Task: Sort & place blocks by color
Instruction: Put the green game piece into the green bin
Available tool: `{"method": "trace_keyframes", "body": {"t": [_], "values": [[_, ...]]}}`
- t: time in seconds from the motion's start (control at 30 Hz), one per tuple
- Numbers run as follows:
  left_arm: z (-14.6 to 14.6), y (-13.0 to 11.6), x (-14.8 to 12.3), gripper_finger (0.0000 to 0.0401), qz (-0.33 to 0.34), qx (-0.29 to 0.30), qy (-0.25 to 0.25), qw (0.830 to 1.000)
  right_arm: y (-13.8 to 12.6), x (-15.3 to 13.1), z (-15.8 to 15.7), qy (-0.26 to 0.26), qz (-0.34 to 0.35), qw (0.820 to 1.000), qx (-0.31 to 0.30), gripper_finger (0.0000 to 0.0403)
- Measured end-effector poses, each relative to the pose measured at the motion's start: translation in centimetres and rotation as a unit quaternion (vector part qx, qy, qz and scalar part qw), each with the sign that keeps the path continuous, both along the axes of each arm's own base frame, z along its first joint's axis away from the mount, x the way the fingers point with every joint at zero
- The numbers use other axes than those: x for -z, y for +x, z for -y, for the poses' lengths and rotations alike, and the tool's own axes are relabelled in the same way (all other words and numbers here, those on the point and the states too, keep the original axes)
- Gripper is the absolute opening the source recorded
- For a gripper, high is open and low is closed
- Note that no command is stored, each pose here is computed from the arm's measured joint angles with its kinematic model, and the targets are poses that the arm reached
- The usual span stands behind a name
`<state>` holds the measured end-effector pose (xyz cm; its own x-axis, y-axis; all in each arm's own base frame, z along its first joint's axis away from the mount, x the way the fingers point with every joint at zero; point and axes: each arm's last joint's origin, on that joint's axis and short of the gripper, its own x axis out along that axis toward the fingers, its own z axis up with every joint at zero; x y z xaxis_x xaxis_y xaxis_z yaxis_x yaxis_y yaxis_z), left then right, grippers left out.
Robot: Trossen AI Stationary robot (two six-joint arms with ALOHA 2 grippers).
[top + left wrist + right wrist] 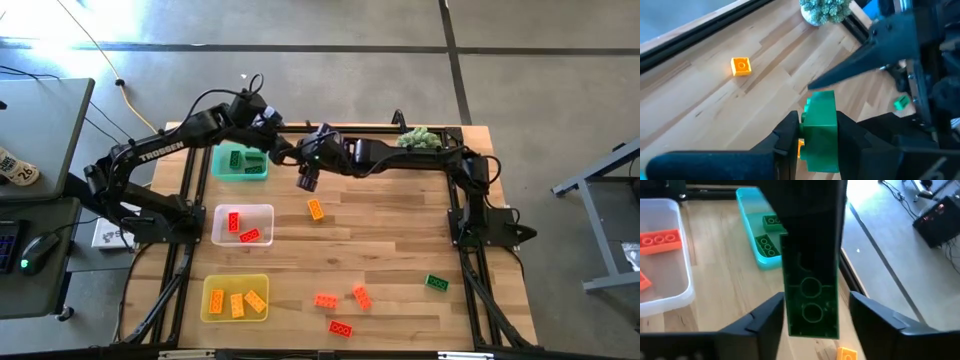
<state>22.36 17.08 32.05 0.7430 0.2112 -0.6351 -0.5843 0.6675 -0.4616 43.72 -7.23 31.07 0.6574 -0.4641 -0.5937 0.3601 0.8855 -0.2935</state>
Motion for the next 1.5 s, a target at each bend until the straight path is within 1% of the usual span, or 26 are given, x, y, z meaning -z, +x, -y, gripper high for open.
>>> {"method": "trace_keyframes", "body": {"t": [0.07, 0.17, 0.27, 0.4, 0.47, 0.57, 0.73, 0.87, 1.07, 1.2, 1.27, 1.5], "values": [[0.1, -0.1, 0.1, 0.0068, -0.011, 0.004, 0.009, 1.000, 0.0, 0.0, 0.0, 0.005, 0.006, 1.000, 0.017, 0.0232], [0.1, -0.4, 0.4, 0.0068, -0.042, 0.009, 0.022, 0.999, -0.1, 0.0, 0.0, 0.020, 0.016, 0.999, 0.034, 0.0250], [0.0, -1.0, 0.9, 0.0068, -0.085, 0.011, 0.036, 0.996, -0.1, 0.0, 0.0, 0.043, 0.029, 0.998, 0.046, 0.0254], [-0.3, -2.2, 1.5, 0.0068, -0.154, 0.011, 0.049, 0.987, -0.1, 0.1, 0.0, 0.078, 0.042, 0.994, 0.062, 0.0255], [-0.3, -2.8, 1.8, 0.0068, -0.190, 0.012, 0.053, 0.980, -0.1, 0.2, -0.1, 0.105, 0.055, 0.990, 0.075, 0.0255], [-0.4, -3.6, 2.2, 0.0068, -0.243, 0.006, 0.064, 0.968, 0.0, 0.2, -0.2, 0.161, 0.079, 0.979, 0.093, 0.0255], [-0.9, -5.0, 2.5, 0.0068, -0.316, -0.024, 0.078, 0.945, 0.2, 0.7, -0.4, 0.242, 0.100, 0.958, 0.119, 0.0256], [-1.5, -5.9, 2.5, 0.0068, -0.340, -0.050, 0.078, 0.936, 0.9, 2.2, -0.7, 0.278, 0.091, 0.947, 0.131, 0.0256], [-2.8, -7.1, 3.1, 0.0068, -0.361, -0.064, 0.062, 0.928, 1.6, 4.4, -1.0, 0.305, 0.069, 0.938, 0.150, 0.0256], [-3.7, -7.5, 4.2, 0.0077, -0.373, -0.062, 0.024, 0.926, 2.0, 5.6, -0.9, 0.309, 0.057, 0.936, 0.159, 0.0256], [-4.1, -7.4, 4.9, 0.0080, -0.383, -0.054, 0.009, 0.922, 2.2, 6.2, -0.9, 0.324, 0.054, 0.929, 0.172, 0.0256], [-5.1, -6.7, 6.7, 0.0087, -0.405, -0.041, -0.015, 0.913, 1.8, 7.8, -1.4, 0.361, 0.018, 0.902, 0.235, 0.0256]]}}
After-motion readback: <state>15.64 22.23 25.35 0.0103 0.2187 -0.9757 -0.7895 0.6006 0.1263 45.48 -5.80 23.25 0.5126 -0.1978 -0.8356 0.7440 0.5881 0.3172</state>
